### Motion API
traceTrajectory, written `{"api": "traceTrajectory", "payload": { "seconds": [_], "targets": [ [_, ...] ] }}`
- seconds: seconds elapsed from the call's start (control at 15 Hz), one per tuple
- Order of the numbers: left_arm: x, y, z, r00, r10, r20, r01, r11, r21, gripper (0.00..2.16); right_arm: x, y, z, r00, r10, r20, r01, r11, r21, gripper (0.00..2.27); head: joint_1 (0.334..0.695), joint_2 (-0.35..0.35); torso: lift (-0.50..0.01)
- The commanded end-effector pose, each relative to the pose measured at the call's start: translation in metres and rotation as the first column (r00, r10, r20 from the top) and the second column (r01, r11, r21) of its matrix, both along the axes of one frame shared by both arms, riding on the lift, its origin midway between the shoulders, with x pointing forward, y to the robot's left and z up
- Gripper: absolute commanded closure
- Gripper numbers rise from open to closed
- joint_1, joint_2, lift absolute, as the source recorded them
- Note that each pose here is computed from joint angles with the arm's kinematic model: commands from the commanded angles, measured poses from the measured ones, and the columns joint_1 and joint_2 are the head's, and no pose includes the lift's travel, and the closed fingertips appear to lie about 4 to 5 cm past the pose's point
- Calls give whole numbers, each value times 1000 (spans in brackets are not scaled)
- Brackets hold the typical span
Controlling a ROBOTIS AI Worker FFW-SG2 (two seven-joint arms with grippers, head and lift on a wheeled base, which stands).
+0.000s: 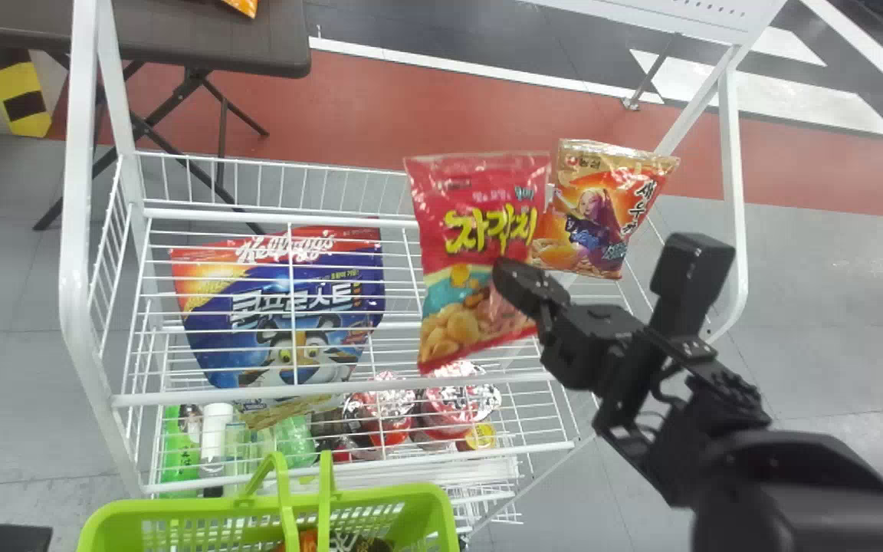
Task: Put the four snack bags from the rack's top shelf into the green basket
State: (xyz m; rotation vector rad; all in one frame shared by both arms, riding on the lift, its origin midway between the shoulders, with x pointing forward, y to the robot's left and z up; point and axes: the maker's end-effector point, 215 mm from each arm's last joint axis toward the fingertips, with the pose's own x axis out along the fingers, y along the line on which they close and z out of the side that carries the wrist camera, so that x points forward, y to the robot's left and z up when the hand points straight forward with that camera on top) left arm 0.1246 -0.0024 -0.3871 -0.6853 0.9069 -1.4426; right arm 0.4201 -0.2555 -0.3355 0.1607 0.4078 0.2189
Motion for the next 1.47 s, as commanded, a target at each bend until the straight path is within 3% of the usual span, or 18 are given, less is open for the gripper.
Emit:
{"api": "traceTrajectory", "payload": {
  "seconds": [0.0,0.27,0.47,0.73,1.13,1.27,1.4],
  "targets": [
    [2,1,-1,1000,8,-4,-8,1000,-2,1760,-46,16,-1,996,33,-85,-30,999,31,2047,695,-350,0],
    [2,0,0,1000,22,1,-22,1000,-10,1760,-121,47,-31,939,124,-320,-80,986,147,2047,695,-350,0],
    [2,0,0,999,47,15,-47,999,-18,1760,-183,63,-63,832,196,-519,-88,970,225,2047,695,-350,0],
    [3,-3,2,998,51,21,-50,998,-24,1760,-204,67,-61,810,241,-535,-96,954,284,2047,695,-350,0],
    [0,-6,2,999,44,16,-43,999,-28,1760,-221,128,-43,771,415,-484,-213,883,418,2047,695,-350,0],
    [0,-6,3,999,43,19,-43,999,-30,1760,-239,147,-51,729,458,-509,-253,871,422,2047,695,-350,0],
    [0,-7,3,999,42,19,-42,999,-31,1760,-252,155,-67,693,460,-555,-277,881,384,2047,695,-350,0]
  ]
}}
